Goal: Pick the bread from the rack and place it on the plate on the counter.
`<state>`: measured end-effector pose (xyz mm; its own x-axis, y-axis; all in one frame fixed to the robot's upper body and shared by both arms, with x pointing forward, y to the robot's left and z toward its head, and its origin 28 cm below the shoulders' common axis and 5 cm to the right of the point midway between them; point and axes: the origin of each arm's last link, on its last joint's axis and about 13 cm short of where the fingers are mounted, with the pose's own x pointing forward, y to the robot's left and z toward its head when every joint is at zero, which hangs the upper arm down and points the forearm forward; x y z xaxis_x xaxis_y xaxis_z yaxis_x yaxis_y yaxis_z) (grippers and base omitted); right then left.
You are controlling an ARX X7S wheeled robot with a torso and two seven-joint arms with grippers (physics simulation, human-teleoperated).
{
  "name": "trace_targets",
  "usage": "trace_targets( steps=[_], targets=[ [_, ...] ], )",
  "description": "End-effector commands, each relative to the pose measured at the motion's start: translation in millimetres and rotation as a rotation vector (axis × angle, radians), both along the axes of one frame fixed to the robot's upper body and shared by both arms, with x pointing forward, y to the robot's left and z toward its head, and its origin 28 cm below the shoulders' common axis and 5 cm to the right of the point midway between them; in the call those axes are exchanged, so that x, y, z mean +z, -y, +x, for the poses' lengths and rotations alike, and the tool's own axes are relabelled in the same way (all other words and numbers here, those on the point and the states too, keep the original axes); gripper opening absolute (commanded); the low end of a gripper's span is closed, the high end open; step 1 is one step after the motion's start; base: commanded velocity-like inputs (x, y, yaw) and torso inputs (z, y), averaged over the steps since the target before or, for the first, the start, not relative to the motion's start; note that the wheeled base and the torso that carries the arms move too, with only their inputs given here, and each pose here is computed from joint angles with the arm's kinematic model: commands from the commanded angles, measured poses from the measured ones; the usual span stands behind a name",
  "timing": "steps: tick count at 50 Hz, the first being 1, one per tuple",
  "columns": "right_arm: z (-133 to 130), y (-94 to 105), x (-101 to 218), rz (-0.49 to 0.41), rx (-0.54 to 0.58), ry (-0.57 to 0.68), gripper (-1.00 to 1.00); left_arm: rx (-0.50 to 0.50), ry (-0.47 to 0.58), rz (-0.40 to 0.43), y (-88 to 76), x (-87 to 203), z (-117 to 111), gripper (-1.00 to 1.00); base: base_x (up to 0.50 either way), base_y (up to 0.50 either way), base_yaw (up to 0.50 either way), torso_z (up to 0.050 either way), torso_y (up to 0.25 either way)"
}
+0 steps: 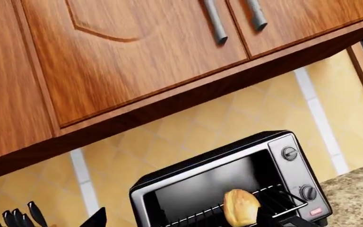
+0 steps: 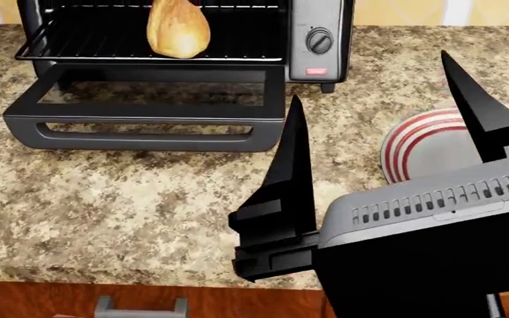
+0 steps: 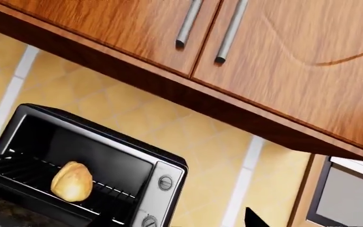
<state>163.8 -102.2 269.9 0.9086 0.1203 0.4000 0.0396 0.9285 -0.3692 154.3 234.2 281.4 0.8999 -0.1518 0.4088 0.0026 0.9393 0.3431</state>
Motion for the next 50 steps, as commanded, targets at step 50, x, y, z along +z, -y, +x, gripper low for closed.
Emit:
trace_targets(
  steps=[50],
  targets=[
    [28,-14.7,-11,0.155,0.267,-0.138,1.00,0.096,-0.003,-0.006,-5.6,11,-9,1.00,0.25,0.00,0.00,0.038,0.051]
  ],
)
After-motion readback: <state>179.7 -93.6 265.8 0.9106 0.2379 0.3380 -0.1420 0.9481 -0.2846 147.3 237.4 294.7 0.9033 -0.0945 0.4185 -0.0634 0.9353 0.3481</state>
